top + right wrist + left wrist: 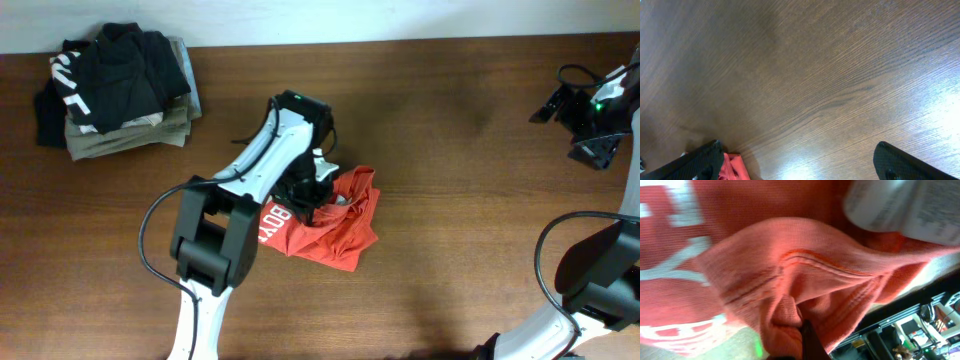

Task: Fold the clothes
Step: 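Grasp the left end with the left gripper and fold it rightward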

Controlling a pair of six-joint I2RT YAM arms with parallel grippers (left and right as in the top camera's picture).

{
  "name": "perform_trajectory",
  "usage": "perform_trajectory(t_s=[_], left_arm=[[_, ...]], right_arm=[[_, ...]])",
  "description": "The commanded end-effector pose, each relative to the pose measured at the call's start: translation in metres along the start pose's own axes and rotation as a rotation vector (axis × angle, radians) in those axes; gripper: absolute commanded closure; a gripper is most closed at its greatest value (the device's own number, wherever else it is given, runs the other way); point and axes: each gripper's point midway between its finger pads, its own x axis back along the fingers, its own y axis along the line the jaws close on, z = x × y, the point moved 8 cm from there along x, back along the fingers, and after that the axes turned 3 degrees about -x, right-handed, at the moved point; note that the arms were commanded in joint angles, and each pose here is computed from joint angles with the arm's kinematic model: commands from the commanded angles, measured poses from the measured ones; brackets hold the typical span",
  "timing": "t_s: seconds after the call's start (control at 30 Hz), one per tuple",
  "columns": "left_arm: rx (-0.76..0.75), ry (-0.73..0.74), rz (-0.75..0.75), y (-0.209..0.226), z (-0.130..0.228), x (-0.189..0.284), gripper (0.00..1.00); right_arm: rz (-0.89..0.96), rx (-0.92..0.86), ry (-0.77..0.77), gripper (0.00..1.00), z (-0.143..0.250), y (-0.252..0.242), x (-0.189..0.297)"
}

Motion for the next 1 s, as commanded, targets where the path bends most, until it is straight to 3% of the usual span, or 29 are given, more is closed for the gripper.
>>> perform_trajectory(t_s=[0.0, 0.17, 0.2, 0.23, 0.3, 0.33, 0.37, 0.43, 0.6, 0.67, 0.7, 0.8, 0.87, 0.97], left_arm=[[-0.086, 0.053, 0.035, -0.036, 0.006, -0.009, 1.0], [-0.185, 0.11, 0.028, -0.083, 0.016, -0.023, 0.96], [-0.196, 0.117, 0.024, -0.088, 0.017, -0.024, 0.75], [-0.198, 0.131, 0.021, -0.09, 0.019, -0.025, 0.66], [-0.193, 0.14, 0.033, -0.092, 0.024, -0.021, 0.59], [-0.2, 0.114, 0.037, -0.093, 0.024, -0.015, 0.48], [-0.214, 0.058, 0.038, -0.095, 0.022, -0.002, 0.44], [-0.225, -0.191, 0.041, -0.08, 0.001, 0.045, 0.44], [-0.155, -0.393, 0.003, -0.03, -0.028, 0.067, 0.41], [-0.151, -0.379, -0.009, -0.029, -0.029, 0.064, 0.41], [-0.152, -0.345, -0.004, -0.031, -0.029, 0.054, 0.47], [-0.136, -0.238, 0.004, -0.039, -0.03, 0.012, 0.54], [-0.183, -0.178, 0.119, -0.059, -0.031, -0.017, 0.71], [-0.255, -0.13, 0.118, -0.091, -0.026, -0.034, 0.71]], right_arm=[[0.001, 0.006, -0.014, 0.01, -0.001, 0.001, 0.004], [0.001, 0.006, -0.014, 0.01, -0.001, 0.001, 0.004], [0.001, 0.006, -0.014, 0.01, -0.001, 0.001, 0.004], [0.001, 0.006, -0.014, 0.01, -0.001, 0.001, 0.004], [0.001, 0.006, -0.014, 0.01, -0.001, 0.001, 0.004], [0.001, 0.006, -0.014, 0.01, -0.001, 0.001, 0.004], [0.001, 0.006, -0.014, 0.01, -0.001, 0.001, 0.004], [0.001, 0.006, -0.014, 0.01, -0.001, 0.001, 0.004], [0.001, 0.006, -0.014, 0.01, -0.001, 0.001, 0.004], [0.001, 0.006, -0.014, 0.01, -0.001, 0.001, 0.004], [0.001, 0.006, -0.014, 0.01, -0.001, 0.001, 0.004], [0.001, 0.006, -0.014, 0.01, -0.001, 0.001, 0.004], [0.001, 0.006, -0.014, 0.01, -0.001, 0.001, 0.004], [0.001, 0.006, -0.014, 0.01, -0.001, 0.001, 0.004]])
